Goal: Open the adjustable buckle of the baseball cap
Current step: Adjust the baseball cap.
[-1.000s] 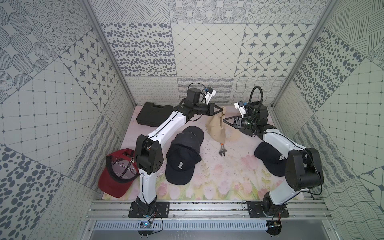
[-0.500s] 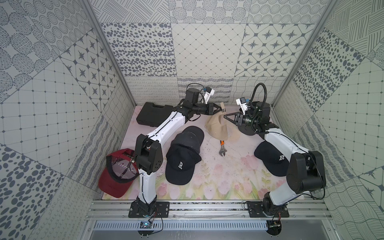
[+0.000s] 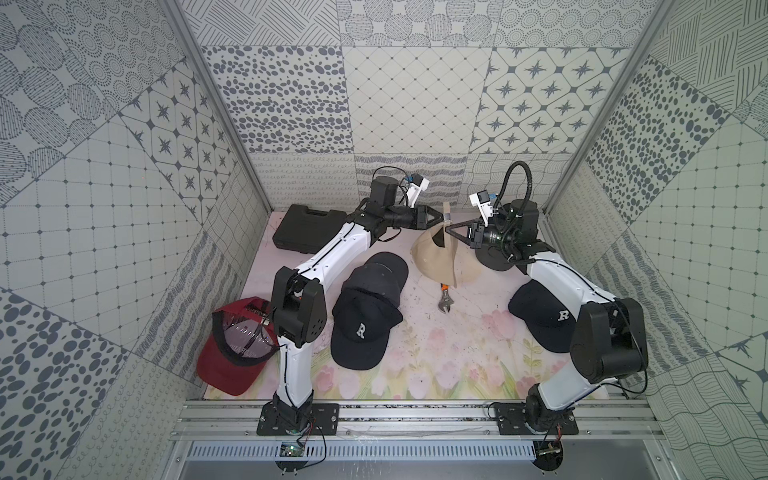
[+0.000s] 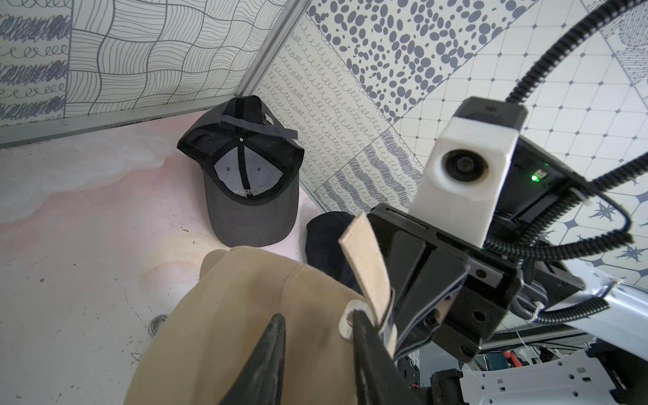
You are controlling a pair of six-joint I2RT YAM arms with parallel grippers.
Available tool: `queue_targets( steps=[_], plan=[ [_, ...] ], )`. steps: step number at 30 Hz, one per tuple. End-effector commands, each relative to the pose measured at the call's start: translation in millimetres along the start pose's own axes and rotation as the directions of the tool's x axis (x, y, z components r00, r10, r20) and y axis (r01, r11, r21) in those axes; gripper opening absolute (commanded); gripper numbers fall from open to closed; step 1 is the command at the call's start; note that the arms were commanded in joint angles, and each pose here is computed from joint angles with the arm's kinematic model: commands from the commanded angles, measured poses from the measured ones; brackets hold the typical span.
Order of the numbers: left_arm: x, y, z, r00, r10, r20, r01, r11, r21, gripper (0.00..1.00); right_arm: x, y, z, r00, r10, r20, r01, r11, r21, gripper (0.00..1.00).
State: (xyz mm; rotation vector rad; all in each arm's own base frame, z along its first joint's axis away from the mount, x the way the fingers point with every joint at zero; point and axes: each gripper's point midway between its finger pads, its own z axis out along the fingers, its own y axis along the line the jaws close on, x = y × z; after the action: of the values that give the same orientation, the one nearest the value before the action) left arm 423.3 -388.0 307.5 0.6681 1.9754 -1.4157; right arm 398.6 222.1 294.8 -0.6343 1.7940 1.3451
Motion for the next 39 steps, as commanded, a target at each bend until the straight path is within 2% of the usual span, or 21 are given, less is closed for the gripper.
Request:
queue_targets(
  steps=[1, 8, 14, 19, 21, 26, 30, 31, 37, 39],
  plan=[
    [-3.2, -16.9, -1.4, 0.999, 0.041, 0.002, -0.041, 0.994, 0.1, 0.37, -13.5, 2.2, 2.2, 0.997, -0.072, 0.021, 0.072, 0.997, 0.007, 0.0],
    [9.6, -18.2, -5.2, 0.994, 0.104, -0.024, -0.1, 0.988, 0.116, 0.43, -22.9, 3.6, -0.8, 0.997, -0.072, 0.036, 0.072, 0.997, 0.006, 0.0],
    [11.9, -16.1, -10.0, 0.991, 0.129, -0.026, -0.125, 0.984, 0.125, 0.44, -28.6, 5.7, -5.2, 0.996, -0.081, 0.043, 0.082, 0.996, -0.017, 0.0],
    [11.6, -15.7, -10.2, 0.991, 0.132, -0.021, -0.128, 0.981, 0.143, 0.36, -29.3, 5.8, -5.0, 0.996, -0.078, 0.04, 0.079, 0.996, -0.027, 0.0],
    [11.4, -17.9, -9.8, 0.992, 0.125, -0.021, -0.12, 0.98, 0.16, 0.36, -29.6, 4.1, -4.4, 0.997, -0.073, 0.041, 0.074, 0.997, -0.025, 0.0],
    [9.9, -25.1, -12.0, 0.991, 0.132, -0.01, -0.128, 0.975, 0.184, 0.47, -28.0, -0.4, -2.6, 0.998, -0.053, 0.037, 0.054, 0.998, -0.022, 0.0],
    [10.0, -22.8, -12.6, 0.991, 0.137, -0.001, -0.135, 0.977, 0.166, 0.49, -24.7, 4.0, -1.4, 0.998, -0.057, 0.031, 0.058, 0.997, -0.047, 0.0],
    [9.7, -21.7, -12.6, 0.99, 0.138, 0.002, -0.136, 0.978, 0.16, 0.45, -23.5, 4.9, -1.6, 0.998, -0.061, 0.029, 0.062, 0.997, -0.052, 0.0],
    [-0.1, -13.1, -16.0, 0.993, 0.111, 0.043, -0.116, 0.985, 0.13, 0.05, -11.5, 0.1, -1.8, 0.999, -0.046, 0.014, 0.047, 0.998, -0.048, 0.0],
    [-3.3, -12.5, -17.5, 0.993, 0.107, 0.058, -0.114, 0.985, 0.127, 0.0, -8.2, -2.4, -1.8, 0.999, -0.04, 0.012, 0.04, 0.998, -0.041, 0.0]
  ],
)
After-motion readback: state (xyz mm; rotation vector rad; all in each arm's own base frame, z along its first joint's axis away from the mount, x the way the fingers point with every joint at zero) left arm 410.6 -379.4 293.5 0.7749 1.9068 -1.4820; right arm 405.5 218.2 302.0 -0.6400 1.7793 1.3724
